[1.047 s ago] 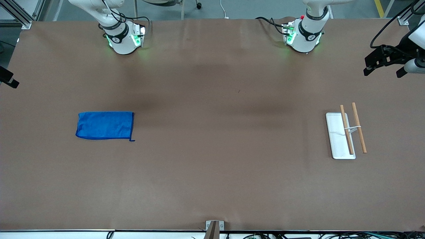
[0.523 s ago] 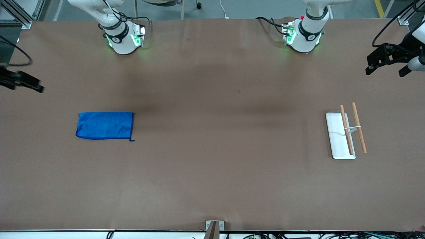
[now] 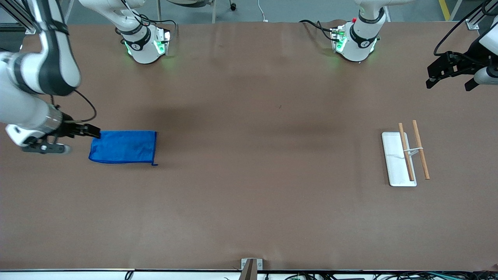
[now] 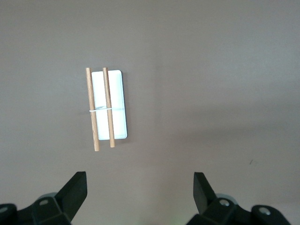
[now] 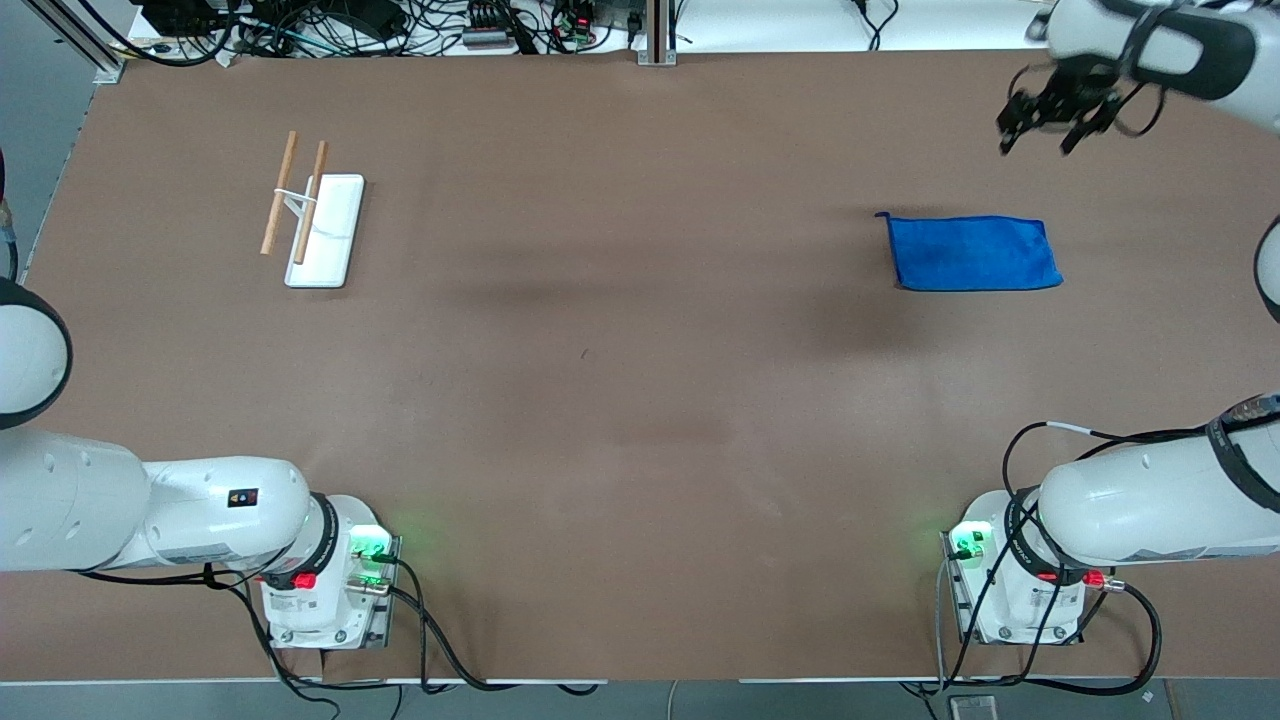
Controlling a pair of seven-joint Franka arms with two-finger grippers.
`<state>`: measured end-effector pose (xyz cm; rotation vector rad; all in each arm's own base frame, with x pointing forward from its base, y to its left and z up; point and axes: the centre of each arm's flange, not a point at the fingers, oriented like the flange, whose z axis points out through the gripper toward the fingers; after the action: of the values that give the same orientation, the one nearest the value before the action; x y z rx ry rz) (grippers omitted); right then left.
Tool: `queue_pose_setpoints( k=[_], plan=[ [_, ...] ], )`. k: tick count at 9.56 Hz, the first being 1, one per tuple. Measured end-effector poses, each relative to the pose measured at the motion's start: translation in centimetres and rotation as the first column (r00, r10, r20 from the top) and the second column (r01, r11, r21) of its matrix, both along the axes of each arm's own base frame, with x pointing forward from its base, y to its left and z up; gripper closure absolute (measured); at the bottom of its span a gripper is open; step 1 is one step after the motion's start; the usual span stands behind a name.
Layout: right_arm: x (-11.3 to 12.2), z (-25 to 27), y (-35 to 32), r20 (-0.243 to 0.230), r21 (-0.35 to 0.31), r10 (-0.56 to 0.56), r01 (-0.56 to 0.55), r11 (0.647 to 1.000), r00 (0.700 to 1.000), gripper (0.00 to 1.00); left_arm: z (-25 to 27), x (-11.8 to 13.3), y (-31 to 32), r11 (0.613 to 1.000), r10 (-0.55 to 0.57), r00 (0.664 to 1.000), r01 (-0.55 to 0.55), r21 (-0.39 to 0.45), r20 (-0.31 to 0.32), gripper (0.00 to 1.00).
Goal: Right arm passes towel to left arm to hang
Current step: 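Reach the right gripper down to the blue towel's edge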
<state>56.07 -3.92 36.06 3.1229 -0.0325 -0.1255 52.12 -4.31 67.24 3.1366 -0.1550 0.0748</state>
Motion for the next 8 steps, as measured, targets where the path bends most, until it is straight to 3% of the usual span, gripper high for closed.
queue_pose_setpoints(
  k=[2, 5, 8],
  plan=[
    [-1.1, -6.4, 0.2, 0.050, -0.007, 0.025, -0.024, 1.000, 0.998, 0.00, 0.0, 0.0, 0.0, 1.000, 0.000, 1.000, 0.000, 0.000, 0.000, 0.00],
    [-2.8, -13.6, -0.4, 0.086, -0.020, 0.068, -0.067, 0.998, 0.994, 0.02, 0.0, 0.0, -0.1, 1.000, -0.001, 1.000, 0.001, 0.000, 0.000, 0.00],
    [-3.5, -17.3, -1.7, 0.091, -0.029, 0.073, -0.071, 0.997, 0.993, 0.03, 0.0, 0.0, 0.0, 1.000, -0.001, 1.000, 0.001, 0.000, 0.000, 0.00]
  ],
)
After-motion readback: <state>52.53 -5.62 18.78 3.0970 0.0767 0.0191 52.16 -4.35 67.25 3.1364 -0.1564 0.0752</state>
